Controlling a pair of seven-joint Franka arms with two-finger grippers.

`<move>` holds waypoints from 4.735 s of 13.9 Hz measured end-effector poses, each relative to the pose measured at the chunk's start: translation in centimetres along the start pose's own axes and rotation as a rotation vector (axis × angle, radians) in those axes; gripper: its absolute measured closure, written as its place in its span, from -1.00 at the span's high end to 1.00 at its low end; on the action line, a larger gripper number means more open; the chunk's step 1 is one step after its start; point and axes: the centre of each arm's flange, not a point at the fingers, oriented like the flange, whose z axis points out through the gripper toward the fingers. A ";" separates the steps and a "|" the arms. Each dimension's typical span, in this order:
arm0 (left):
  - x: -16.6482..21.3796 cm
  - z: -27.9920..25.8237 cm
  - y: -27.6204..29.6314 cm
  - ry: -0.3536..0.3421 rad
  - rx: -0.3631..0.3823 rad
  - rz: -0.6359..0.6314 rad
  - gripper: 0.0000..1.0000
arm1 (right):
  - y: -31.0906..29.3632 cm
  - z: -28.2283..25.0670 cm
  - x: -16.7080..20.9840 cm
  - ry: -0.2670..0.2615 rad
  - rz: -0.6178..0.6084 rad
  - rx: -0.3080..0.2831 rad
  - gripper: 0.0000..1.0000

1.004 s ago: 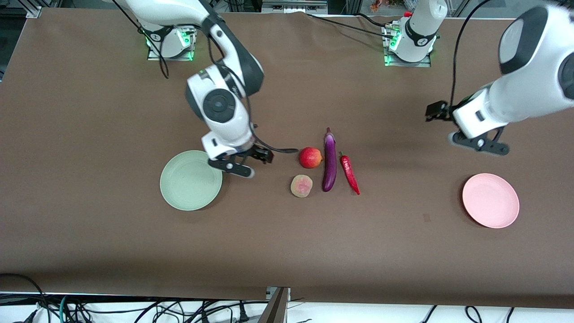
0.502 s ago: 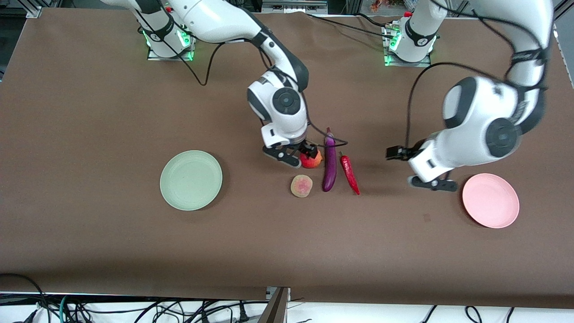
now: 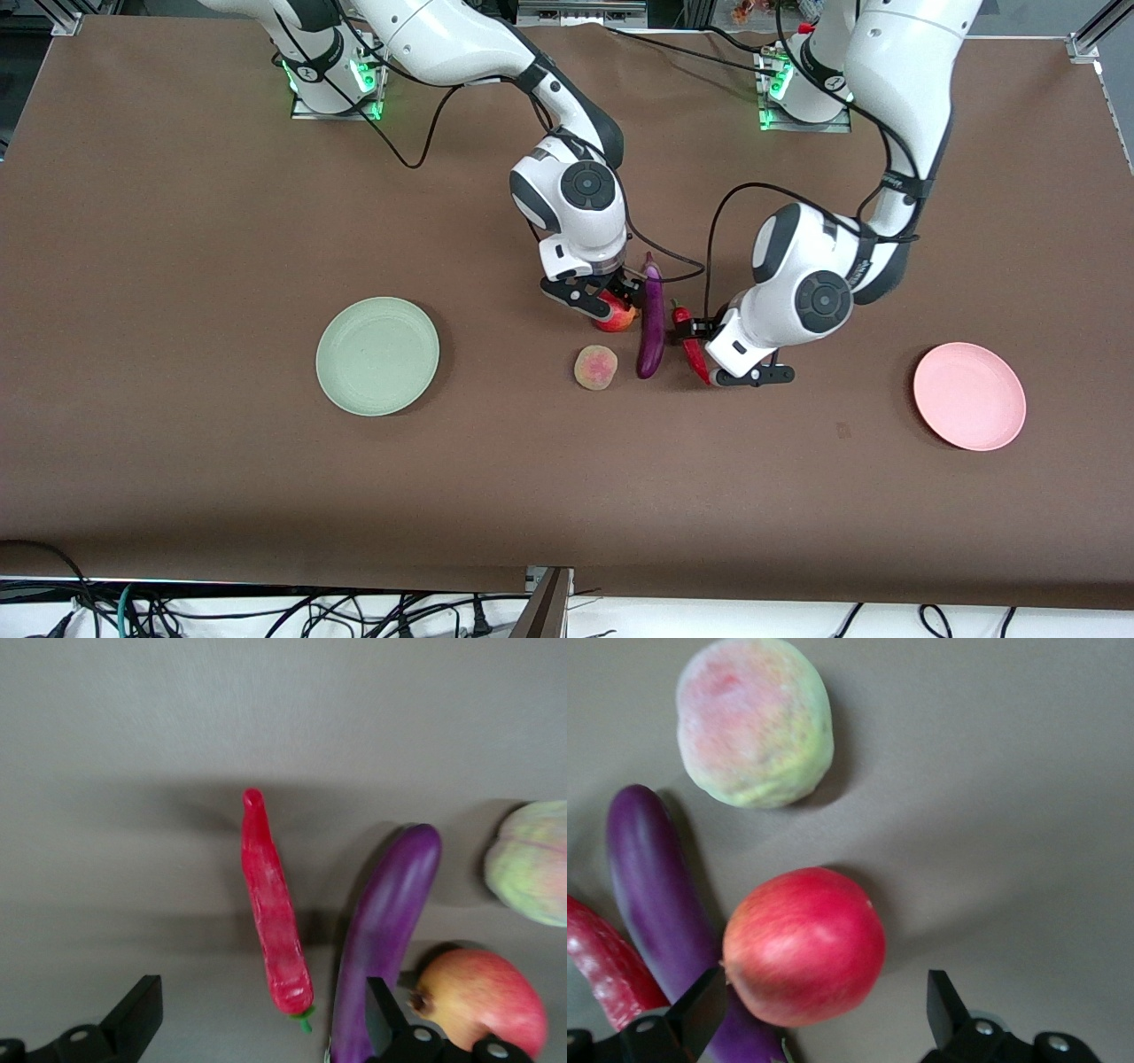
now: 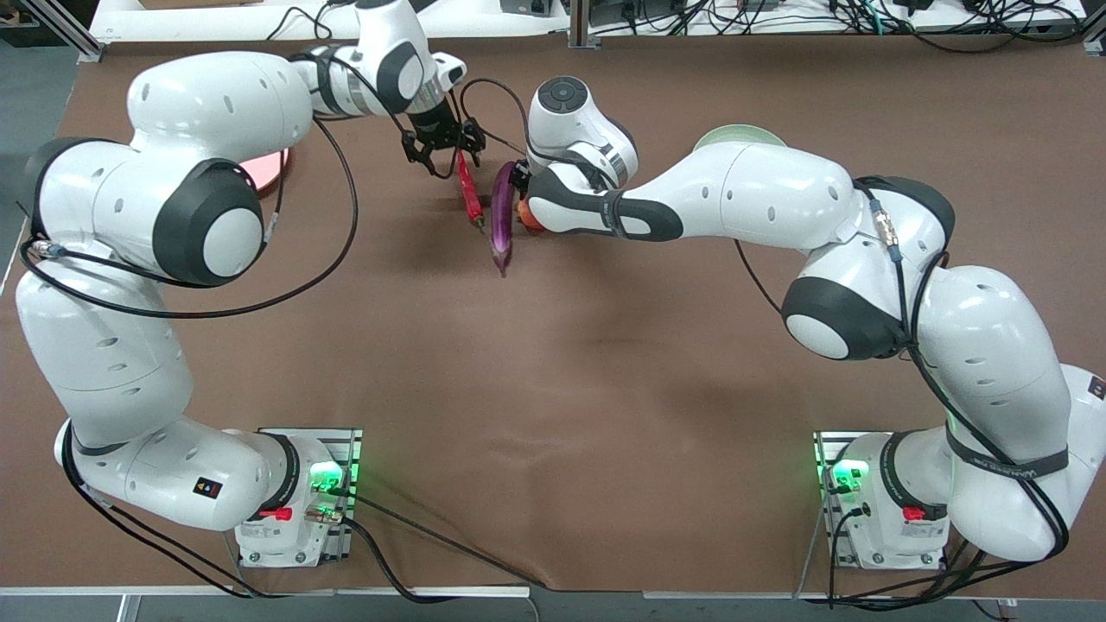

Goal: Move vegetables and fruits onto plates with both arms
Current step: 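Grasp the apple with the right gripper while the left gripper grasps the chili, then carry the apple to the green plate while the left gripper lifts the chili, then drop the apple on the green plate while the left gripper carries chili, then grasp the pale peach with the right gripper while the left gripper releases chili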

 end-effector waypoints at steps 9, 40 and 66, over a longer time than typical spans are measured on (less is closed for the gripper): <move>-0.1 1.4 0.1 -0.042 -0.102 -0.125 1.00 | -0.6 1.1 0.1 0.016 0.018 0.057 1.00; 0.0 6.2 0.2 -0.005 -0.010 -0.056 -0.46 | 23.4 -5.2 31.2 -0.167 -0.413 -0.218 1.00; 9.1 -8.1 -31.0 0.025 0.430 0.735 1.00 | -0.1 3.3 10.4 0.063 0.082 0.161 0.77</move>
